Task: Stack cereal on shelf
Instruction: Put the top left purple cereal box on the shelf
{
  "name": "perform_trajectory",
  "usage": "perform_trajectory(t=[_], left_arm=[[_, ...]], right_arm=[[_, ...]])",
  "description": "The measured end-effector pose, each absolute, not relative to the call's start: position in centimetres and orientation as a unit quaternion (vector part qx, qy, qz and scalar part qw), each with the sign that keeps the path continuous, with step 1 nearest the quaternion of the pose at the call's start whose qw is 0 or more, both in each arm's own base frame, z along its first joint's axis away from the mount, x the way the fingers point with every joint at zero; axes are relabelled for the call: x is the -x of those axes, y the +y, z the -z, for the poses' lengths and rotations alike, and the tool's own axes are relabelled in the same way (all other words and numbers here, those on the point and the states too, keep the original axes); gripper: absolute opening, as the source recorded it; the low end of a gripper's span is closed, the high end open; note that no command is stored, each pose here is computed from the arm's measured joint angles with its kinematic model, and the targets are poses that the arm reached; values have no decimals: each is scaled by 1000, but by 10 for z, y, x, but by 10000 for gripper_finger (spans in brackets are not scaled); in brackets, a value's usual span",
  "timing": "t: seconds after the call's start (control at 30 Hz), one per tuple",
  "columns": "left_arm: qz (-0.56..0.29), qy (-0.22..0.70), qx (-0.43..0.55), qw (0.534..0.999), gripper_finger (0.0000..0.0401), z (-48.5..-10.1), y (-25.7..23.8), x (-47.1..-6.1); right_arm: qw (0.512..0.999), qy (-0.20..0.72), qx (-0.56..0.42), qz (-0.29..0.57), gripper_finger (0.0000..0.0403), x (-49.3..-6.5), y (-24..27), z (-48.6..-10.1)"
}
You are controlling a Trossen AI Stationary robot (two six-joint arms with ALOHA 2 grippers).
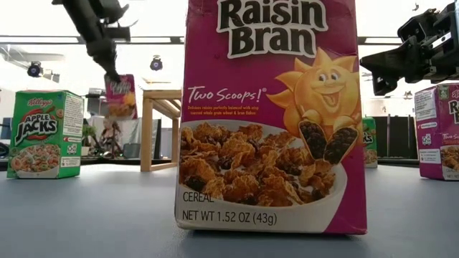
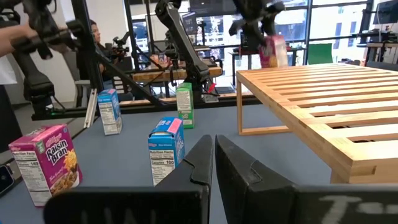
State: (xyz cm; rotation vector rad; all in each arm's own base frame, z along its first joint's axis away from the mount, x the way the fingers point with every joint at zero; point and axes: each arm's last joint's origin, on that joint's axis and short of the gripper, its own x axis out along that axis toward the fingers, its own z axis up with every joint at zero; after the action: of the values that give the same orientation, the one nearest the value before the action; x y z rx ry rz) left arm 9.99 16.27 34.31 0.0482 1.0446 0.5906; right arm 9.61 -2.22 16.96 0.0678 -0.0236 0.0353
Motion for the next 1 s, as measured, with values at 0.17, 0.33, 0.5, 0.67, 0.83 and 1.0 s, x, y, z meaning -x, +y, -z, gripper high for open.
perform_trajectory(t=[0.17,0.33,0.5,0.67,0.83,1.0], left_arm=[[-283,458,-30,842,167,-366,160,-99],[-283,429,-27,858,157,-380,158,-100],[-278,416,-28,865,139,-383,158,-101],[-284,405,-36,868,131,-383,164,-105],[-274,381,-43,882,130,-383,178,-115],[-234,353,-35,905,130,-390,197,-133]], right_arm=[[999,-12,-34,-18,9,-96,-22,-170],[999,-12,-34,-18,9,-96,-22,-170],[999,-12,-34,-18,9,-96,-22,-170],[999,-12,-33,-18,9,-96,-22,-170],[999,-12,-33,-18,9,-96,-22,-170],[999,-12,-33,-18,9,-96,-22,-170]])
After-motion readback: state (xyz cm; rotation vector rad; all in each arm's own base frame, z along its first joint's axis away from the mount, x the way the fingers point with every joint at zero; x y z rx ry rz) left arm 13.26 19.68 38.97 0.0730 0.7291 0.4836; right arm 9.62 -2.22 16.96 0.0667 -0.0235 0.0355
